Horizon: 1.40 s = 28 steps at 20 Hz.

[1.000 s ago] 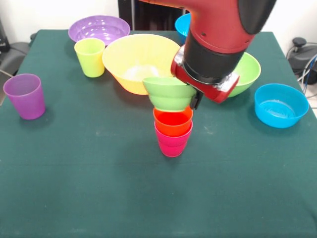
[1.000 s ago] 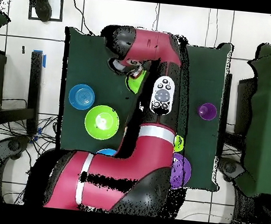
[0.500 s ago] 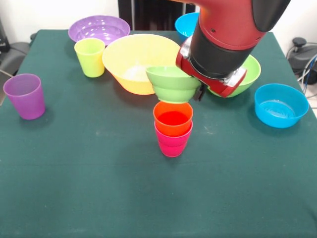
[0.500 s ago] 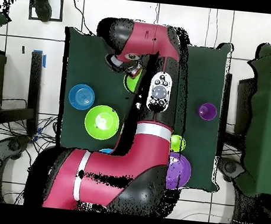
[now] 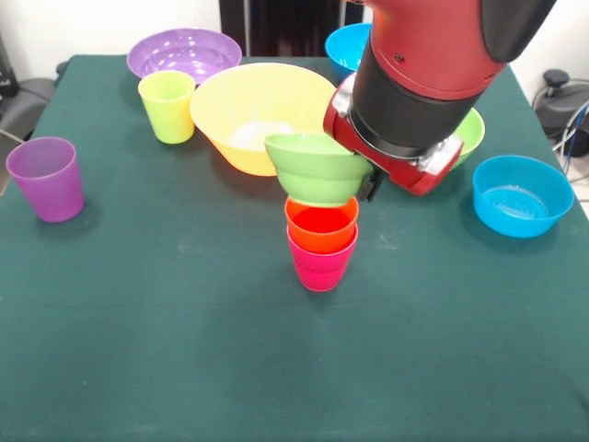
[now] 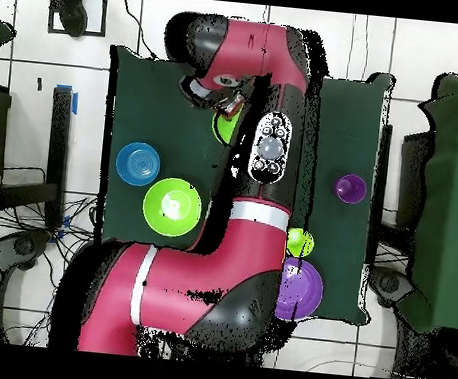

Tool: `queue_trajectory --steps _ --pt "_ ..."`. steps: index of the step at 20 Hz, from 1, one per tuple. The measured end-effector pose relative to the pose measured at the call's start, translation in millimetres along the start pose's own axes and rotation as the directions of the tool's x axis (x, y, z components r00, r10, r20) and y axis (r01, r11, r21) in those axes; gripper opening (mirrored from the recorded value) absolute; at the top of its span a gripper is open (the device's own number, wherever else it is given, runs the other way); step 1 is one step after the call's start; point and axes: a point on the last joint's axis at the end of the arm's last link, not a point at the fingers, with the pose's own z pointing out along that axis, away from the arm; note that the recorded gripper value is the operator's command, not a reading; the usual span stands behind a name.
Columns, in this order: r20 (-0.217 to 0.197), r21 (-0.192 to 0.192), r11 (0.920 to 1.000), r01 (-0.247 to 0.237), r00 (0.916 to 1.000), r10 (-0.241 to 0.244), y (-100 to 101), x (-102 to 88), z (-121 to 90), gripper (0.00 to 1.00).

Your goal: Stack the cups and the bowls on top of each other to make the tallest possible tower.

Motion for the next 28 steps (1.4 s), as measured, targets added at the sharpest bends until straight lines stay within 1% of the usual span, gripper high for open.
queue_trajectory --steps 6,15,20,28 --pt "0.014 -0.017 0.9998 0.002 0.9999 -0.002 8.4 -4.7 -2.8 0.00" --pt "0.018 -0.015 0.9999 0.008 0.9998 -0.008 15.4 2.5 -7.4 0.00" --pt "0.020 -0.006 1.0000 0.006 0.9998 -0.005 14.0 4.8 -10.8 0.00" --pt "0.005 0.008 1.0000 -0.003 1.0000 0.003 5.1 8.5 -12.9 0.00"
